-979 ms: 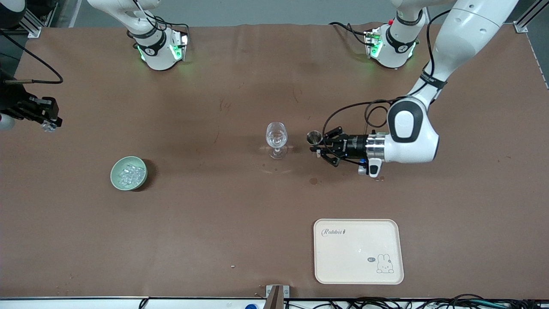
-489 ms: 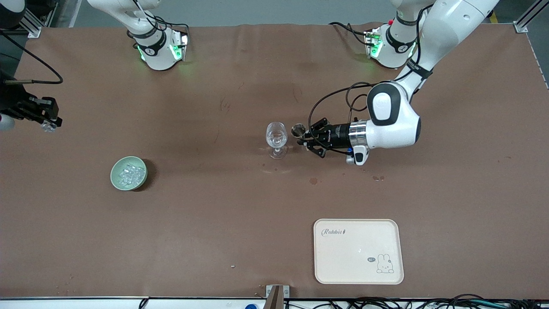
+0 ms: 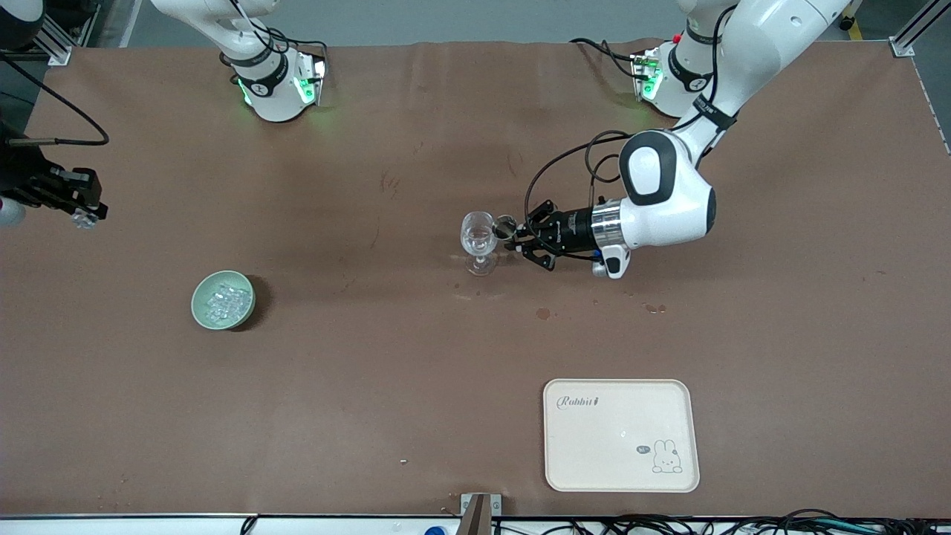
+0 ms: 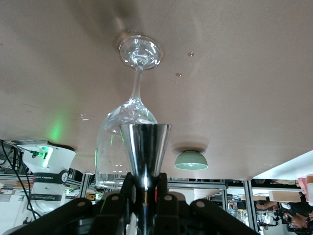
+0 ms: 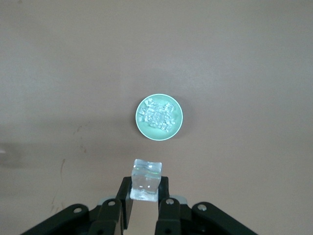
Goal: Pour wine and add ice with both arms
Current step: 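Tilt the jigger over the wine glass with the left gripper to pour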
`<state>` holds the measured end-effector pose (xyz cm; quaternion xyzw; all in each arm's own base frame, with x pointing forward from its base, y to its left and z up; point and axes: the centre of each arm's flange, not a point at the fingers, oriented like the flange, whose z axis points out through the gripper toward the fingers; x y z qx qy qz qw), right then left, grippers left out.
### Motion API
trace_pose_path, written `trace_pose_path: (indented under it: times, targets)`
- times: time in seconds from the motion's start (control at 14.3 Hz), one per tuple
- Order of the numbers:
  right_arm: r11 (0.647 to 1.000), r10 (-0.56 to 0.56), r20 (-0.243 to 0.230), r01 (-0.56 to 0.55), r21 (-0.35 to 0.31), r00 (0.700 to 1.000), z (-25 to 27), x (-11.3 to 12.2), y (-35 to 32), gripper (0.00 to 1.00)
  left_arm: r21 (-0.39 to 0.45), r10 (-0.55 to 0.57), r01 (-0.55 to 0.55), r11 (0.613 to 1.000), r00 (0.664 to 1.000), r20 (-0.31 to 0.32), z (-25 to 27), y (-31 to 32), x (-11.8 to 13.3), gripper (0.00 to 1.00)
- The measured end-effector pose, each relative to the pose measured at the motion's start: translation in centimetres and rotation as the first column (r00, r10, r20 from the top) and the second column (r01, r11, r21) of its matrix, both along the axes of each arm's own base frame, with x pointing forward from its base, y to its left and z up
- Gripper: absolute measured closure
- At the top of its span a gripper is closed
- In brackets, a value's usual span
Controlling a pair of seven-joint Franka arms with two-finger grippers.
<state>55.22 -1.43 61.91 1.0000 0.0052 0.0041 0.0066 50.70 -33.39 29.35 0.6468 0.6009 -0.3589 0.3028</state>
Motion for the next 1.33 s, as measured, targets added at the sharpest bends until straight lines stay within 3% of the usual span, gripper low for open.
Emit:
trace_pose_path:
  times: [0.98,1.33]
  targets:
    - [1.000,0.000,-0.005,0.000,0.000,1.000,-0.3,0.2,0.0,0.75,0.111,0.088,-0.088,0.990,0.996,0.010,1.7,-2.5,-3.6,0.79]
    - [1.000,0.003,-0.007,-0.003,0.000,1.000,-0.5,0.3,0.2,0.75,0.123,0.092,-0.094,0.988,0.996,0.020,1.8,-2.2,-3.8,0.79]
